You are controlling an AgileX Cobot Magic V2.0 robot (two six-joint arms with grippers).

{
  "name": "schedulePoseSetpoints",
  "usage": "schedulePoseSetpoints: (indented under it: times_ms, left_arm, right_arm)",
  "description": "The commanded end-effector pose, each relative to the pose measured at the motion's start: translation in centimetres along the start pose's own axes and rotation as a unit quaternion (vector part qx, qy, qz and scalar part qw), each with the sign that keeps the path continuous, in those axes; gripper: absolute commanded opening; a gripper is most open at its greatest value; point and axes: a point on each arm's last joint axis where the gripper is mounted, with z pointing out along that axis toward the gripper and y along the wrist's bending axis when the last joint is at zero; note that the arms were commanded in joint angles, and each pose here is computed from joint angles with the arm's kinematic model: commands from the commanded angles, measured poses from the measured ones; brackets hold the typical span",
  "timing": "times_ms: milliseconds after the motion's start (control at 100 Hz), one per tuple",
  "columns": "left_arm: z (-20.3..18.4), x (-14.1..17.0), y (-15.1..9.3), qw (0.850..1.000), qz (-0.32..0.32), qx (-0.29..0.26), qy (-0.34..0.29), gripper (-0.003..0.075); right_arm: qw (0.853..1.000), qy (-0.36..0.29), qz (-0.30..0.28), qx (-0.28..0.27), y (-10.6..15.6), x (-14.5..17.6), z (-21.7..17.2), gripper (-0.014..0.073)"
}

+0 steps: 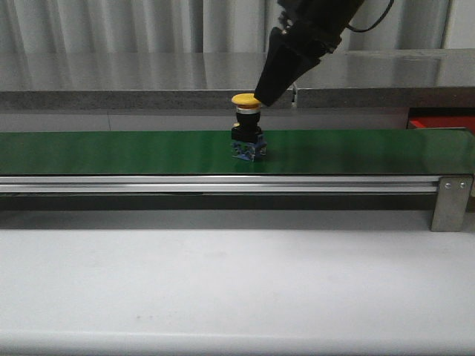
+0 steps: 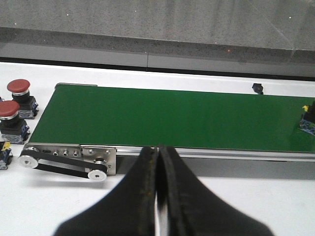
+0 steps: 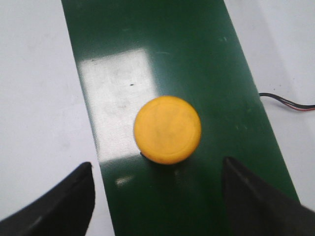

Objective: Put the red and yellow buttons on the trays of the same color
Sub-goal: 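Lower the right gripper over the yellow button on the belt, then grasp the yellow button with the right gripper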

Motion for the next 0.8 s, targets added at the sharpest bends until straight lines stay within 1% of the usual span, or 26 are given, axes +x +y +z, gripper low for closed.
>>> schedulePoseSetpoints:
  times_ms: [0, 440, 790]
  left_arm:
    - [-0.23, -1.37, -0.11, 0.999, -0.007, 0.001, -0.044, -0.002]
    - [-0.23, -1.37, -0.11, 0.999, -0.007, 0.001, -0.044, -0.002]
    - [-0.23, -1.37, -0.11, 0.999, -0.007, 0.001, -0.044, -0.002]
  right_arm:
    - [0.999, -0.037, -0.021, 0.023, 0.7, -1.76, -2.9, 0.0531]
    - [0.999, -0.02, -0.027, 0.025, 0.62, -1.42, -2.91, 0.0531]
    - [1.0, -0.011, -0.025, 0.016, 0.76, -1.04, -2.59, 0.0531]
